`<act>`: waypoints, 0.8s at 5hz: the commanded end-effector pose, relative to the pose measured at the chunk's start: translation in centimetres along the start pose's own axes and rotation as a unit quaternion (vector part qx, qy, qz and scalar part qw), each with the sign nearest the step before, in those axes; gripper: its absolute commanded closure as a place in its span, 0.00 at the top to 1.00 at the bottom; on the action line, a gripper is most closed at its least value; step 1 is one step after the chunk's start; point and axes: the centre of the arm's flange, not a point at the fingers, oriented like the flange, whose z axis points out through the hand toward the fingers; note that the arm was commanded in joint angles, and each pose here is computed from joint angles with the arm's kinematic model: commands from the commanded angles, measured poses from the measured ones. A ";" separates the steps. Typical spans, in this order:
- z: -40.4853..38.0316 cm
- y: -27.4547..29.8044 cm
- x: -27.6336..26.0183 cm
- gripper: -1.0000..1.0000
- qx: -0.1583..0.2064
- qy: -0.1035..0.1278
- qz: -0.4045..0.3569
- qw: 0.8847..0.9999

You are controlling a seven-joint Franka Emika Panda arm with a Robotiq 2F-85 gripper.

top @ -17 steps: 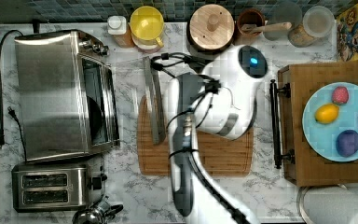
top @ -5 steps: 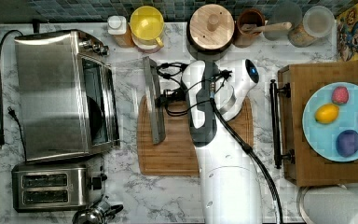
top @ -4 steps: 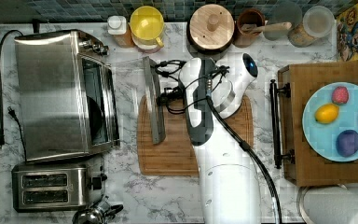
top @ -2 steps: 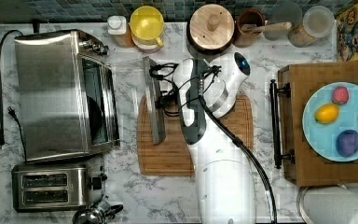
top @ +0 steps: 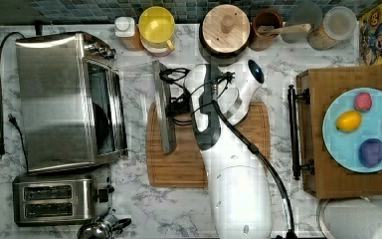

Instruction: Close the oven.

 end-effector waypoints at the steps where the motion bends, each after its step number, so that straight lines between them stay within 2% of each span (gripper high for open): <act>1: -2.6 -14.6 -0.9 0.00 0.039 0.015 -0.088 0.995; 2: 0.3 -19.6 -2.3 0.00 0.025 -0.031 -0.136 0.990; 3: 1.9 -25.2 -4.3 0.00 -0.008 -0.041 -0.174 0.984; 4: 5.9 -29.8 -6.6 0.00 -0.114 -0.026 -0.204 0.972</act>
